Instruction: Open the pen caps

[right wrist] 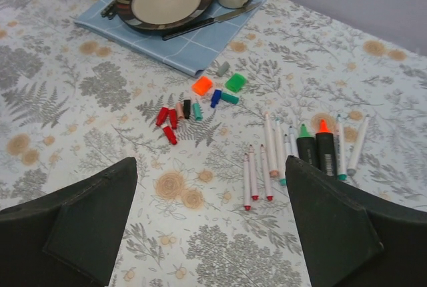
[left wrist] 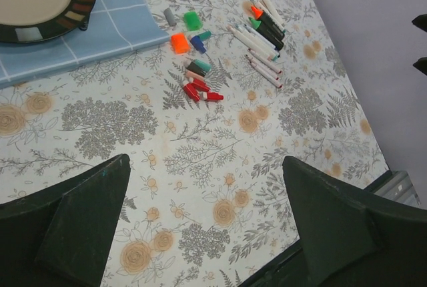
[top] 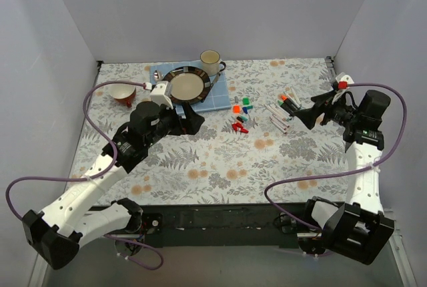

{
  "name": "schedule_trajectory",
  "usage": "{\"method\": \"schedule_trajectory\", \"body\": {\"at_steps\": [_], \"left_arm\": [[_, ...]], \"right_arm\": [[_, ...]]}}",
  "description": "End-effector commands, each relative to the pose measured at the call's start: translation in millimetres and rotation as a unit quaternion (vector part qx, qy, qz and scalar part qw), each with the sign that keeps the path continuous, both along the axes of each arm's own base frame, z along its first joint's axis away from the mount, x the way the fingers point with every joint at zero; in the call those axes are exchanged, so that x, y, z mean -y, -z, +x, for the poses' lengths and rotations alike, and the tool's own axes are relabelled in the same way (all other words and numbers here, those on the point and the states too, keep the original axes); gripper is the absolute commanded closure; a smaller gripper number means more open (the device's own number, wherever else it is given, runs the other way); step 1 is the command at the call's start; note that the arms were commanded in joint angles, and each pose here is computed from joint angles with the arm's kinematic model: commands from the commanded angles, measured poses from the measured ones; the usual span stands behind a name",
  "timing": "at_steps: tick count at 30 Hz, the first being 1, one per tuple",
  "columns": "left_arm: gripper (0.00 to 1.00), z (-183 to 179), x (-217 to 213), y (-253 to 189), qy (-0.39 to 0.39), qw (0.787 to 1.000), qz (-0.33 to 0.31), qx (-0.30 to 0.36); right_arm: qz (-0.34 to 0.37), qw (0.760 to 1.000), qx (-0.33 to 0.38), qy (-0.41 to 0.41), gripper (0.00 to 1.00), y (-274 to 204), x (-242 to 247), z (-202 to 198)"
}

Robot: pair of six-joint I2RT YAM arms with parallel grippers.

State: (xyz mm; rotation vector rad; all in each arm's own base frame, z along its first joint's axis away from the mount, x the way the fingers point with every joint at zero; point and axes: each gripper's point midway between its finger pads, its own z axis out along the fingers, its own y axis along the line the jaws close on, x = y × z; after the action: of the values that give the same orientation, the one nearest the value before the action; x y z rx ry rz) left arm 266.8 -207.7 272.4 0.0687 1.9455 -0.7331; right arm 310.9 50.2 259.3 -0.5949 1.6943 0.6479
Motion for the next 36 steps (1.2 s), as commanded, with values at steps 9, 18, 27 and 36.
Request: {"method": "schedule_trajectory", "body": {"at_steps": [9, 18, 27, 36], "left_arm": [[0.02, -12.5, -11.7, -14.8, 0.011, 0.999, 0.001, 0.052], [0.02, -30.6, -65.5, -73.9, -0.075, 0.983, -0.028, 0.166], [0.02, -41.2, -92.7, -126.5, -0.122, 0.972, -0.042, 0.198], [0.02, -38.4, -90.0, -135.4, -0.119, 0.973, -0.037, 0.192]], "right_arm": [[-0.149, 0.982, 0.057, 0.104, 0.02, -32.4, 49.7, 24.0], [-0.108, 0.988, 0.026, 0.111, 0.02, -48.7, 40.5, 9.5], [-0.088, 0.963, 0.073, 0.244, 0.02, -100.1, 64.9, -2.5], [-0.085, 0.947, 0.095, 0.294, 0.02, -123.8, 75.6, -13.2]]}}
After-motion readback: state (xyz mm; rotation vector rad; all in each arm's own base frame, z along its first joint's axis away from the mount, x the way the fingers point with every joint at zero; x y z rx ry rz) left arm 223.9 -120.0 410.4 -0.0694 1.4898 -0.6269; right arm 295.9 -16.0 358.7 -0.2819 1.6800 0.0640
